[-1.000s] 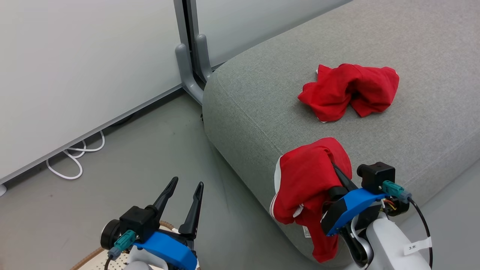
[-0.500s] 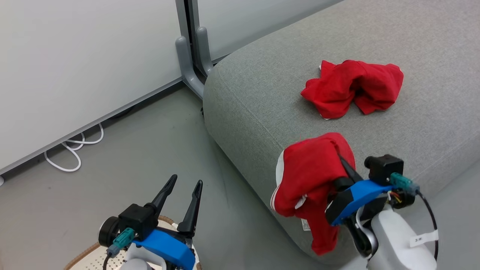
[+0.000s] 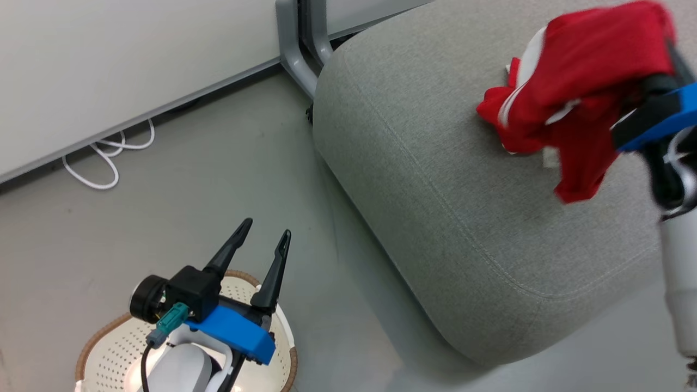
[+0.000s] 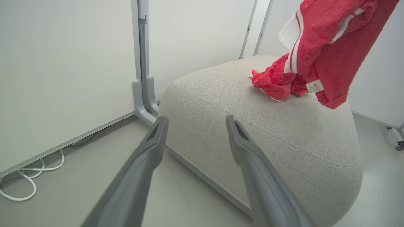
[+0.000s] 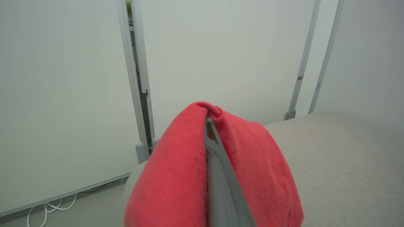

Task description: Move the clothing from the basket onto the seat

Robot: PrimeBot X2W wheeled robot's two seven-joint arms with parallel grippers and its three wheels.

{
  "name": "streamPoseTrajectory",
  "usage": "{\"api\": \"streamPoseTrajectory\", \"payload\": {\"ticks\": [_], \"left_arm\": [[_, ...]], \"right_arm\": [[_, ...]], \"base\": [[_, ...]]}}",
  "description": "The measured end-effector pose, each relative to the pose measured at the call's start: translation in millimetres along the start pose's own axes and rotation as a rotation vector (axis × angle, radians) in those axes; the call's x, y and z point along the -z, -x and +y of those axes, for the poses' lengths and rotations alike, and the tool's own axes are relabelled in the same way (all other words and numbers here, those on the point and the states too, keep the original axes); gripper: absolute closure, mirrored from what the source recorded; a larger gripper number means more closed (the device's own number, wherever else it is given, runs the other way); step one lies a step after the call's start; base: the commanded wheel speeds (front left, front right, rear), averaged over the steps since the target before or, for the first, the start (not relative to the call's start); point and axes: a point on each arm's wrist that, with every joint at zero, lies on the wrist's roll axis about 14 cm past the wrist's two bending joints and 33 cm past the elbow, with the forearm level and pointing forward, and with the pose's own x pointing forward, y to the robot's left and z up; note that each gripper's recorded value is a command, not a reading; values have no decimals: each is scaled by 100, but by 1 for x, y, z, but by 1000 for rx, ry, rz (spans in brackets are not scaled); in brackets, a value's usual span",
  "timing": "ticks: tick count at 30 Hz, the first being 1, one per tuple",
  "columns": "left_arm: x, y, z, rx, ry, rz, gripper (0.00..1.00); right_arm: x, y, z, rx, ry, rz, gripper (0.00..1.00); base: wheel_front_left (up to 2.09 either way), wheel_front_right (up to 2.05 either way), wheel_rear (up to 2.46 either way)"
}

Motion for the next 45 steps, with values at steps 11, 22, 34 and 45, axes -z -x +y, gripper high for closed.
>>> {"api": "streamPoseTrajectory", "payload": {"ticks": [11,22,34,45], "left_arm": [[7,-17,54,-28,-22,-30,0],[43,-12,126,-147,-4,-13,0],[59,2,147,-213,8,13,0],[53,-1,143,-208,5,2,0]], "right_arm": [[-49,-70,-60,179,78,-137,100],[130,-98,-55,259,70,146,100],[209,-98,-32,241,53,287,92],[208,-97,-31,228,58,301,0]], "base": [[0,0,0],[0,0,0],[0,0,0],[0,0,0]]}}
